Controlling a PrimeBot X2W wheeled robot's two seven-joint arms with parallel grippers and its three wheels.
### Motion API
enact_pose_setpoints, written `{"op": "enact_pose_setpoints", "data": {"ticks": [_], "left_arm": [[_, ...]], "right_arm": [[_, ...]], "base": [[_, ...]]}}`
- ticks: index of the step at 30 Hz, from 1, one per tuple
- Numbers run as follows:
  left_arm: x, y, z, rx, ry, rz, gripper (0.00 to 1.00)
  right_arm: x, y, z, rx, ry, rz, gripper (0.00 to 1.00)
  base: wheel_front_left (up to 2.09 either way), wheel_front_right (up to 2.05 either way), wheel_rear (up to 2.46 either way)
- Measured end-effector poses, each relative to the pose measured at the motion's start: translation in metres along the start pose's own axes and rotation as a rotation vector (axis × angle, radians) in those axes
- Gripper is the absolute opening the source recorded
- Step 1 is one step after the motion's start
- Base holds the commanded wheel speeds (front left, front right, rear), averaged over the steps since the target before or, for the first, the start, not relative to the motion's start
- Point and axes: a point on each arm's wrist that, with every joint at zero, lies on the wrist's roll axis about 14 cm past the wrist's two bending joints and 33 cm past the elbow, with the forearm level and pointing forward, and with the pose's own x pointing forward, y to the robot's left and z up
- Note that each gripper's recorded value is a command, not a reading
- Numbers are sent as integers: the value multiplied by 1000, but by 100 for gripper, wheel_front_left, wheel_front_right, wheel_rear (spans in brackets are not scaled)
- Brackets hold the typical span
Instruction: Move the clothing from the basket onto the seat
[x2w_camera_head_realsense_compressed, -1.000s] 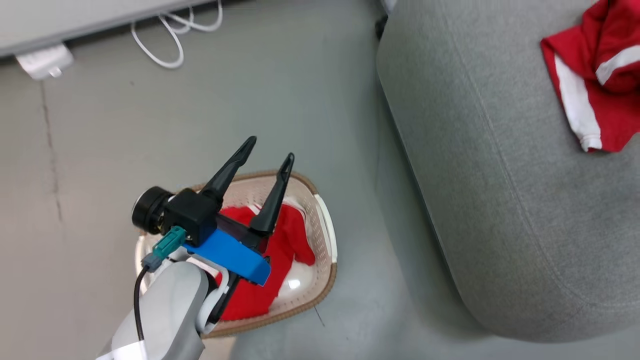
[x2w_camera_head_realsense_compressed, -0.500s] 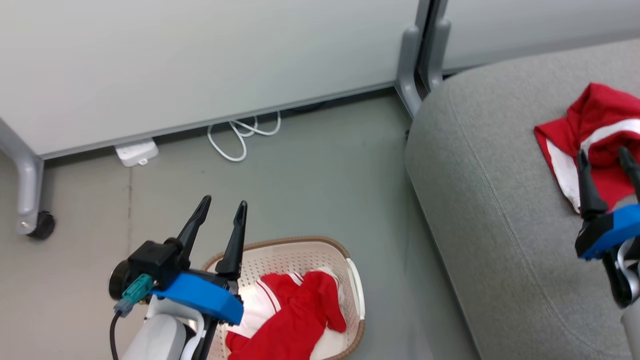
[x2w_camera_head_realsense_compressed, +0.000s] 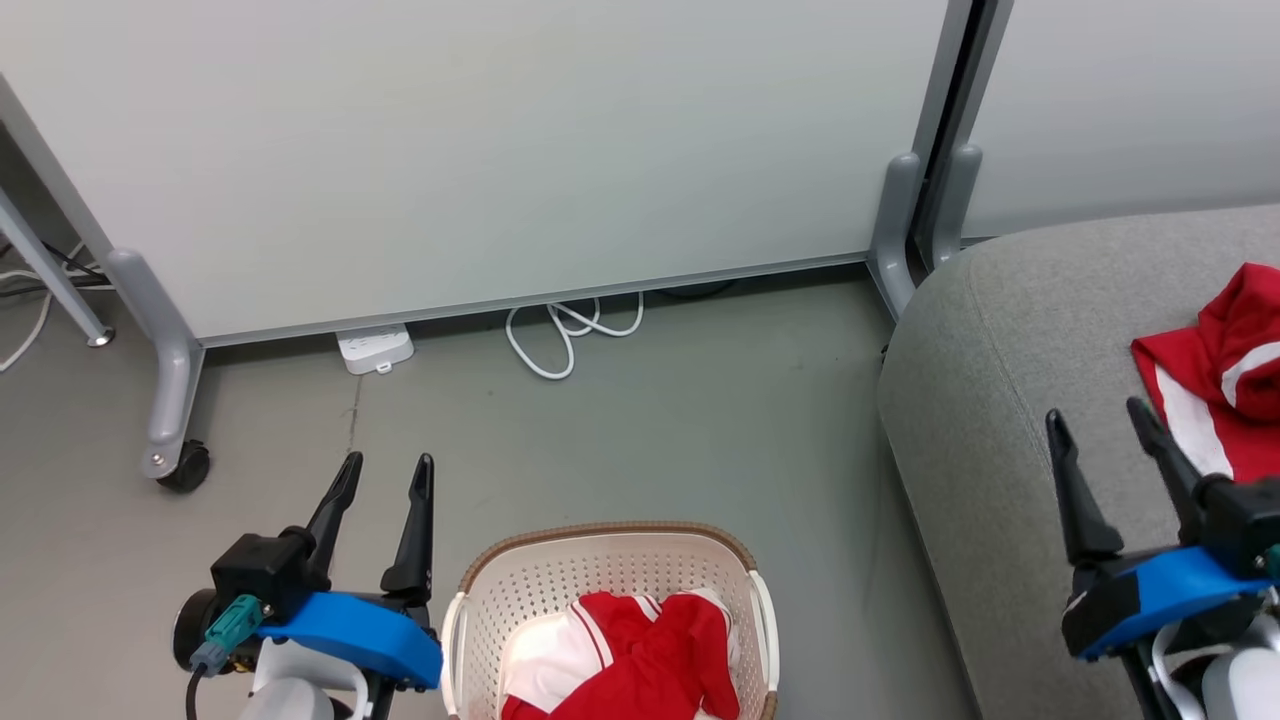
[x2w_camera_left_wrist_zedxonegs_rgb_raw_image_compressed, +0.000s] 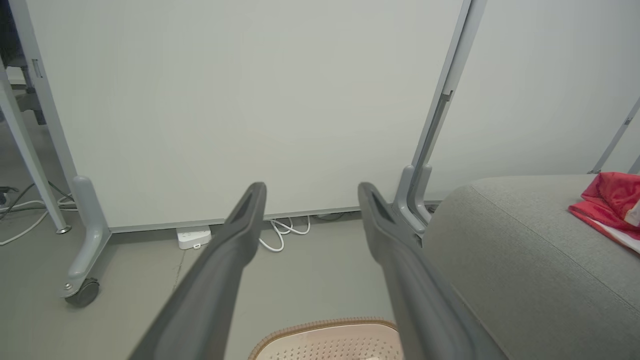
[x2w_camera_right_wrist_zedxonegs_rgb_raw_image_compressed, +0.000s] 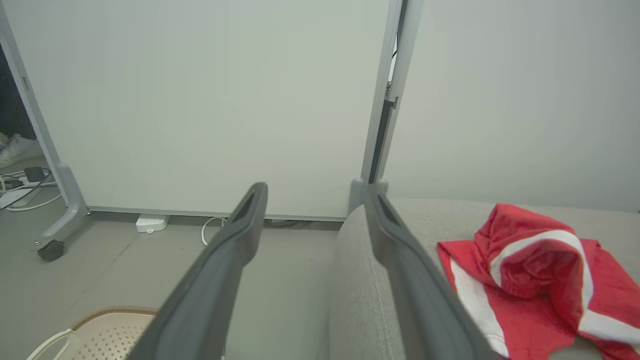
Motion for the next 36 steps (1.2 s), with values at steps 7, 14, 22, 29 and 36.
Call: {"op": "enact_pose_setpoints", "data": {"ticks": [7,14,22,29,36], "left_arm": [[-11,15,-4,2,12,51,100],[-13,18,-8,0,22,62,100],[-12,15,-14,-11,36,62,100],[-6,11,-23,-25,60,53,100],[13,8,-44,-36,120,30,100]], "right_arm": [[-17,18,-3,47,24,9,100],[-23,26,-10,71,48,17,100],[-22,29,-16,76,65,20,100],[-16,31,-24,74,86,25,100],[7,39,-25,79,76,52,100]], "base": [[0,0,0],[0,0,0],[0,0,0],[0,0,0],[0,0,0]]}}
